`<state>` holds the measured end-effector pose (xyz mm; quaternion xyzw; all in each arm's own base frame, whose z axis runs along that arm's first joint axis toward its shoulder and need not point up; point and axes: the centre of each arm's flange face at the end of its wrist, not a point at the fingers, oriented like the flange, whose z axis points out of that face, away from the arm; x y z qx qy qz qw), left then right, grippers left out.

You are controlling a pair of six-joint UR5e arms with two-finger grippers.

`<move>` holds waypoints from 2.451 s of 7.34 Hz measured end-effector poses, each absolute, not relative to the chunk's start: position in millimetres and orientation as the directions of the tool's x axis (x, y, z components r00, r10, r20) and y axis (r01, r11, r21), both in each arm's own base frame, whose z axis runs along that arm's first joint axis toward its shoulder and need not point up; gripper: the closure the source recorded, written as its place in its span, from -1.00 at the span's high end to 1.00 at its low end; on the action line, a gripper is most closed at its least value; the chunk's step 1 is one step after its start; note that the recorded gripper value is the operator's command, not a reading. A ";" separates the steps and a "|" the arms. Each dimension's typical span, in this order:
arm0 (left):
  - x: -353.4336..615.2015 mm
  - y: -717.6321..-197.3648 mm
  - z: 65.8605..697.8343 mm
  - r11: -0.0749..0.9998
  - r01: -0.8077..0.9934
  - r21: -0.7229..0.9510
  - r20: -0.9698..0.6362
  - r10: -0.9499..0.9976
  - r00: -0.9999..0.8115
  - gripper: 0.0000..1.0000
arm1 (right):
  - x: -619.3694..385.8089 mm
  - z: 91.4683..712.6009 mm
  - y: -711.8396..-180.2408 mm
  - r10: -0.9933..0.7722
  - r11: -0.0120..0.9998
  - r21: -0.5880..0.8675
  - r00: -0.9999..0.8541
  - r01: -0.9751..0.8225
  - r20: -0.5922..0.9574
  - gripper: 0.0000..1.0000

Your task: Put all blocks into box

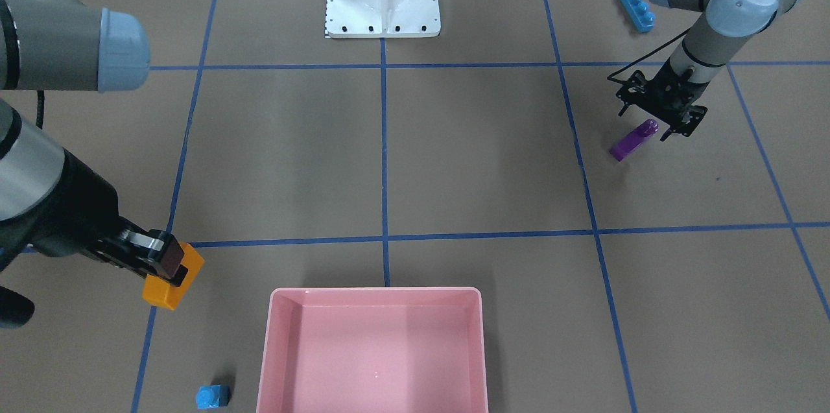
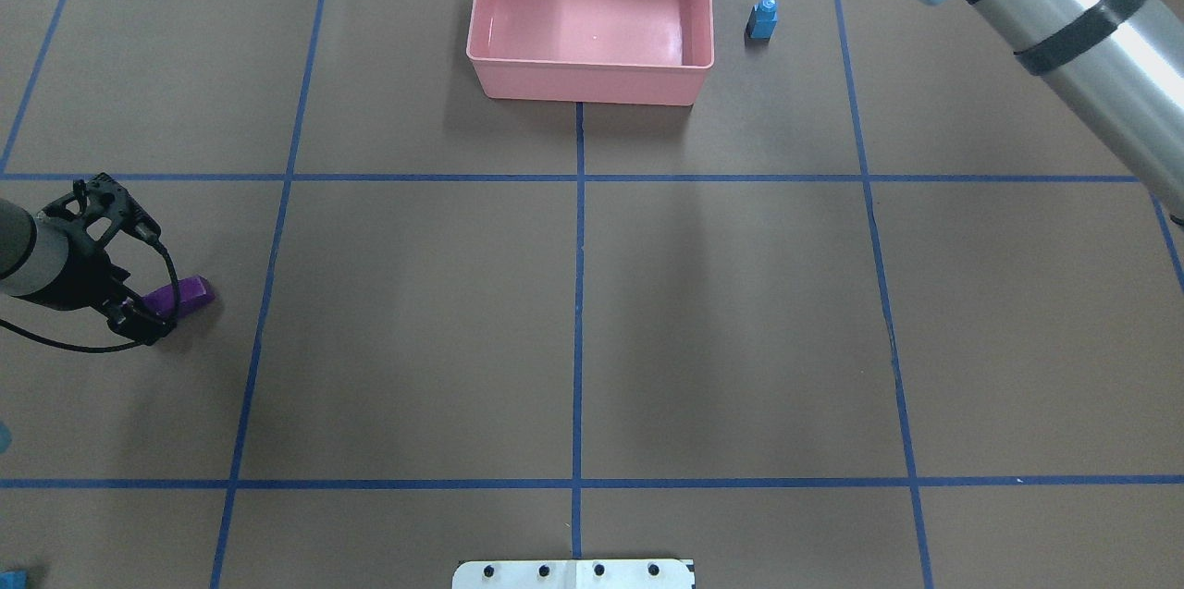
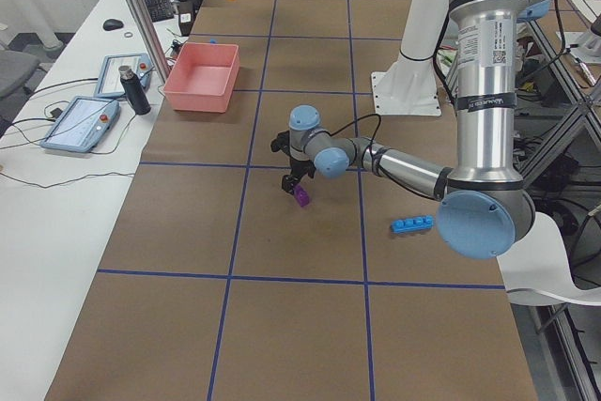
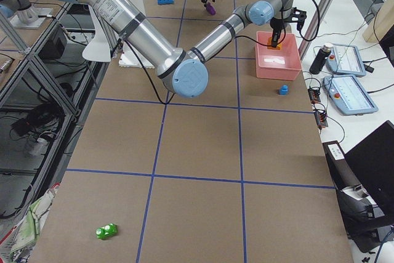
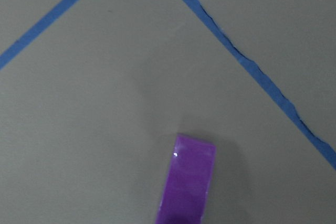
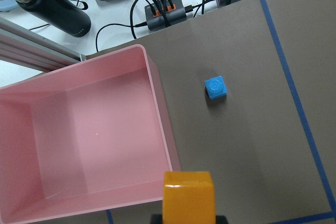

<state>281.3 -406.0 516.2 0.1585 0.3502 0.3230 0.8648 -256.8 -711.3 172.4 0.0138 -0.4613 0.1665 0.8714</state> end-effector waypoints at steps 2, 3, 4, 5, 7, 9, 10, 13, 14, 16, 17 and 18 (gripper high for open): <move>286.2 -407.6 527.9 0.746 -0.458 0.484 -0.500 0.665 0.555 1.00 | -279.0 163.5 -721.1 0.263 0.947 -0.110 0.532 -0.301 0.805 -1.00; 287.1 -409.0 533.7 0.748 -0.462 0.477 -0.495 0.663 0.562 0.74 | -287.7 166.1 -723.2 0.254 0.948 -0.098 0.537 -0.301 0.805 -1.00; 287.5 -409.6 536.8 0.750 -0.464 0.472 -0.493 0.661 0.566 0.43 | -297.5 170.2 -725.8 0.242 0.950 -0.084 0.540 -0.300 0.806 -1.00; 288.0 -409.5 537.9 0.751 -0.464 0.470 -0.493 0.659 0.568 0.47 | -307.3 174.2 -730.0 0.230 0.951 -0.068 0.544 -0.302 0.807 -1.00; 291.1 -406.4 539.7 0.749 -0.471 0.467 -0.493 0.662 0.564 0.55 | -327.0 176.0 -737.0 0.216 0.952 -0.045 0.557 -0.303 0.802 -1.00; 295.9 -402.9 542.1 0.744 -0.481 0.463 -0.493 0.667 0.558 0.28 | -343.4 170.7 -746.4 0.203 0.952 -0.028 0.563 -0.303 0.801 -1.00; 297.1 -402.0 542.2 0.743 -0.483 0.462 -0.493 0.669 0.557 -0.78 | -346.8 171.1 -749.4 0.199 0.952 -0.023 0.563 -0.304 0.802 -1.00; 291.7 -396.7 532.9 0.755 -0.468 0.459 -0.519 0.655 0.549 -1.00 | -349.2 167.5 -752.0 0.186 0.949 0.002 0.564 -0.315 0.804 -1.00; 283.9 -390.1 518.9 0.782 -0.440 0.442 -0.574 0.623 0.531 -1.00 | -355.4 167.3 -752.6 0.172 0.944 0.032 0.572 -0.329 0.802 -1.00; 257.1 -392.9 483.7 0.831 -0.382 0.405 -0.676 0.553 0.487 -1.00 | -398.0 188.0 -751.5 0.119 0.933 0.112 0.590 -0.341 0.799 -1.00; 244.4 -397.2 467.9 0.848 -0.364 0.386 -0.702 0.526 0.481 -1.00 | -421.1 202.4 -749.6 0.097 0.932 0.137 0.594 -0.336 0.798 -0.77; 235.4 -402.4 454.0 0.859 -0.349 0.374 -0.719 0.506 0.477 -1.00 | -438.2 212.8 -746.6 0.086 0.934 0.144 0.599 -0.326 0.796 0.80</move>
